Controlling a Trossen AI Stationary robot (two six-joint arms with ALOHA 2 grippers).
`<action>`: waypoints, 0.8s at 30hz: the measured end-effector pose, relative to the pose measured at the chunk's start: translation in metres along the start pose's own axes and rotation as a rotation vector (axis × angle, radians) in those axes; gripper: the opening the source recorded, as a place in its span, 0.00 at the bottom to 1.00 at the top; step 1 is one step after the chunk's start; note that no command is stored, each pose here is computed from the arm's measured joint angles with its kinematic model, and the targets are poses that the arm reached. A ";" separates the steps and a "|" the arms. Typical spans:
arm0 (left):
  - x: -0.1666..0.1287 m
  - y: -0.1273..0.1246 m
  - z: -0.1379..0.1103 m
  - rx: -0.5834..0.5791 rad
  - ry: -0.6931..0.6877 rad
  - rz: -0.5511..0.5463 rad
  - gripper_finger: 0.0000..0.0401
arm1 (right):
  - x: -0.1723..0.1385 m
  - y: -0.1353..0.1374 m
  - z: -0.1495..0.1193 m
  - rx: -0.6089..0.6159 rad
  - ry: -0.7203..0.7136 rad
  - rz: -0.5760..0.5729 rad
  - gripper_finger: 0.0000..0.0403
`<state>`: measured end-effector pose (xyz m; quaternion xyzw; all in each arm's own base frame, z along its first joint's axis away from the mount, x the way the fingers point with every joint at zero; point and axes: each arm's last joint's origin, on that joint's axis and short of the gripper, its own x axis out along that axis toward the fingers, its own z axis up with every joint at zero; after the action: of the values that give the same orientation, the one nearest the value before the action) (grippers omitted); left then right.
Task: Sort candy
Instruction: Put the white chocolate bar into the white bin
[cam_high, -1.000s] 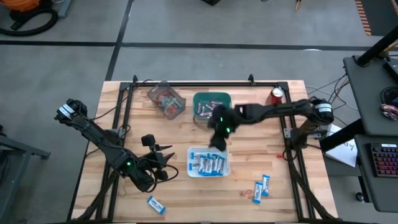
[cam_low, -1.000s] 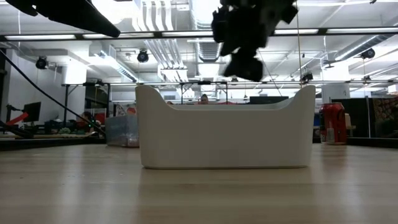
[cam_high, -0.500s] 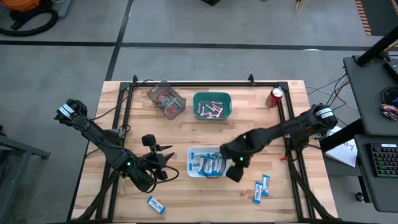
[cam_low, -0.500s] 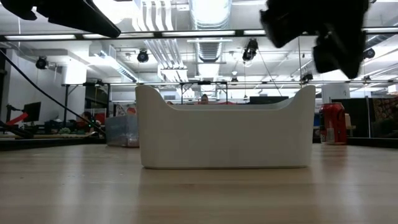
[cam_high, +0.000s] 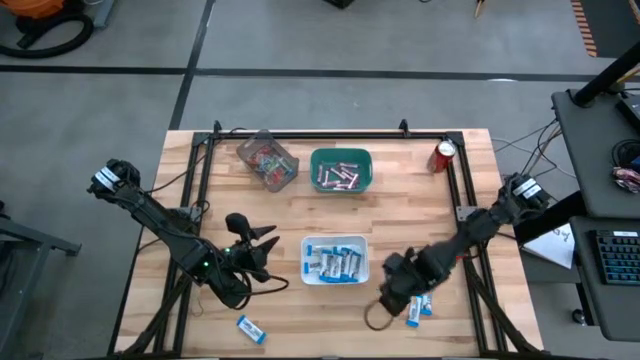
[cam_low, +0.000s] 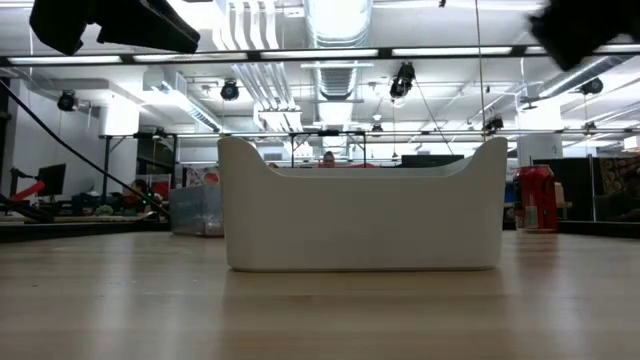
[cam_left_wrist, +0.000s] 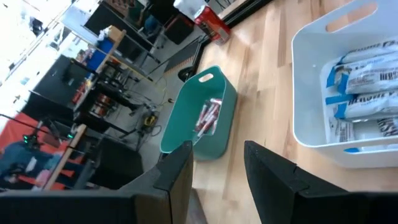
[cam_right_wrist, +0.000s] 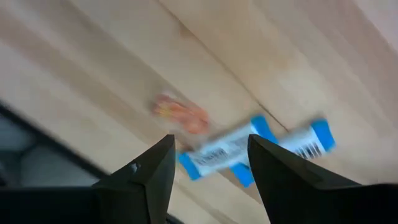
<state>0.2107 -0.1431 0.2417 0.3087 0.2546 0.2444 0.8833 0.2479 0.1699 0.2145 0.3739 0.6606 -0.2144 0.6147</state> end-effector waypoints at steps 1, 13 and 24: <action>0.000 0.000 0.000 0.012 0.001 0.000 0.32 | 0.005 -0.003 -0.006 0.027 0.000 -0.022 0.49; 0.003 0.002 0.000 0.039 0.010 0.008 0.32 | 0.038 -0.059 -0.052 0.356 -0.008 -0.135 0.50; 0.004 0.001 0.000 -0.034 0.010 0.005 0.32 | 0.063 -0.087 -0.051 0.458 -0.079 -0.046 0.50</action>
<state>0.2132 -0.1403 0.2414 0.2929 0.2541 0.2524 0.8865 0.1511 0.1673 0.1451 0.4800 0.5784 -0.3870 0.5341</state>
